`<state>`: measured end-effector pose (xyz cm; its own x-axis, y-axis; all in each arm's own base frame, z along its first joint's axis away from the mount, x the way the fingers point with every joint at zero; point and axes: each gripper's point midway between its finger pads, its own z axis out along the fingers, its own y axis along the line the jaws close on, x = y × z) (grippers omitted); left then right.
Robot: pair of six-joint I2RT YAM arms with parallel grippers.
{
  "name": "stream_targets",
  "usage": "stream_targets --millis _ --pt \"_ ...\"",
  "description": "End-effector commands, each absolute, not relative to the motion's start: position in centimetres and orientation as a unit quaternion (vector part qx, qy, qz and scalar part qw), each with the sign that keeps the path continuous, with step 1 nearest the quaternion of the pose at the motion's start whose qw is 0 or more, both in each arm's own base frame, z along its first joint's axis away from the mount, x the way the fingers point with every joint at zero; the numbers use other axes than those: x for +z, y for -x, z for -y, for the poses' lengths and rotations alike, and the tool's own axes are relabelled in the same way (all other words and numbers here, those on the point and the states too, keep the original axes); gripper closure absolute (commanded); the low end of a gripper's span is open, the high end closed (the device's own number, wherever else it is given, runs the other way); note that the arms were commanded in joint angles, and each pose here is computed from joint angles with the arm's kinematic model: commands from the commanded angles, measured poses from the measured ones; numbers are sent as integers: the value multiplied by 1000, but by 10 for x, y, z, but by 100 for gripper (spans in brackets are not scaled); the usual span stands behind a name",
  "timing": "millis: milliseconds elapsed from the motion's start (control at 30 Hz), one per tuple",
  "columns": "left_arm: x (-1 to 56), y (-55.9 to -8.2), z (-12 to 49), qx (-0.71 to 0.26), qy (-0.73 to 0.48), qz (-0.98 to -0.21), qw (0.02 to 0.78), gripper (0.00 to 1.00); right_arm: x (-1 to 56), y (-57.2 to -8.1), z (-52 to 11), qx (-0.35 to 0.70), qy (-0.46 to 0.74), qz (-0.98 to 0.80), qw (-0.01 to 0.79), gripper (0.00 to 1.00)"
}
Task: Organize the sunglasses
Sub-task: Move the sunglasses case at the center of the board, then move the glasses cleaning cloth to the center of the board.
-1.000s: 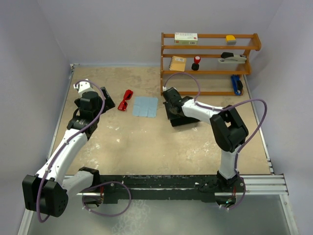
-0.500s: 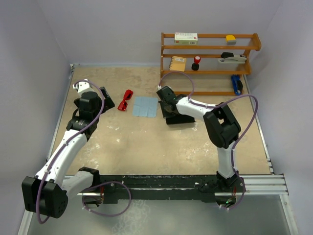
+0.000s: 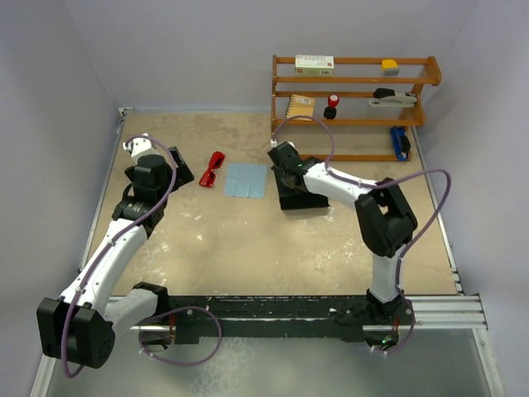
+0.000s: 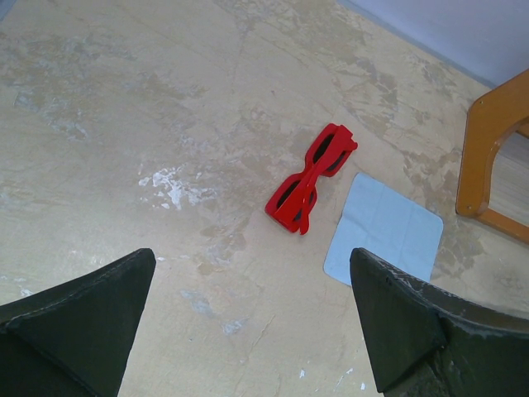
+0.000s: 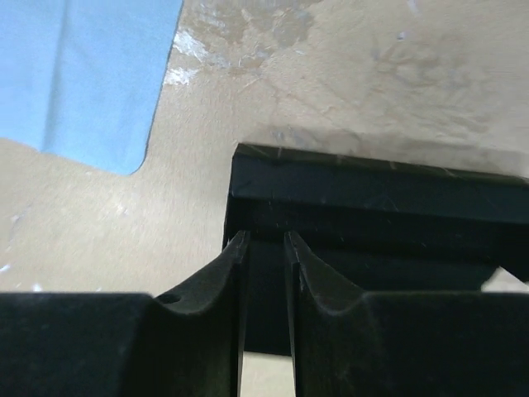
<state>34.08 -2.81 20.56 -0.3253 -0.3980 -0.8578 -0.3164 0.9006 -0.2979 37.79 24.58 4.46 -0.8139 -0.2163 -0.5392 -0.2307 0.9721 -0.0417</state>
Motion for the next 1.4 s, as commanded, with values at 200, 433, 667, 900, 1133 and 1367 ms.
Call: stream_targets --millis 200,433,667,900,1133,1367 --pt "217 -356 30 -47 224 -804 550 1 131 -378 -248 64 114 -922 365 69" --pt "218 -358 28 -36 224 -807 546 1 105 -389 -300 88 162 -922 340 65" --pt "215 -354 18 -24 237 -808 539 1 80 -413 -334 94 166 -925 328 61" --pt "215 -351 17 -27 237 -808 539 1 60 -424 -342 81 168 -930 317 61" --pt "210 -350 16 -27 237 -809 537 1 43 -427 -340 63 180 -932 308 58" --pt "214 -352 16 -30 237 -808 539 1 24 -413 -338 55 192 -935 292 55"
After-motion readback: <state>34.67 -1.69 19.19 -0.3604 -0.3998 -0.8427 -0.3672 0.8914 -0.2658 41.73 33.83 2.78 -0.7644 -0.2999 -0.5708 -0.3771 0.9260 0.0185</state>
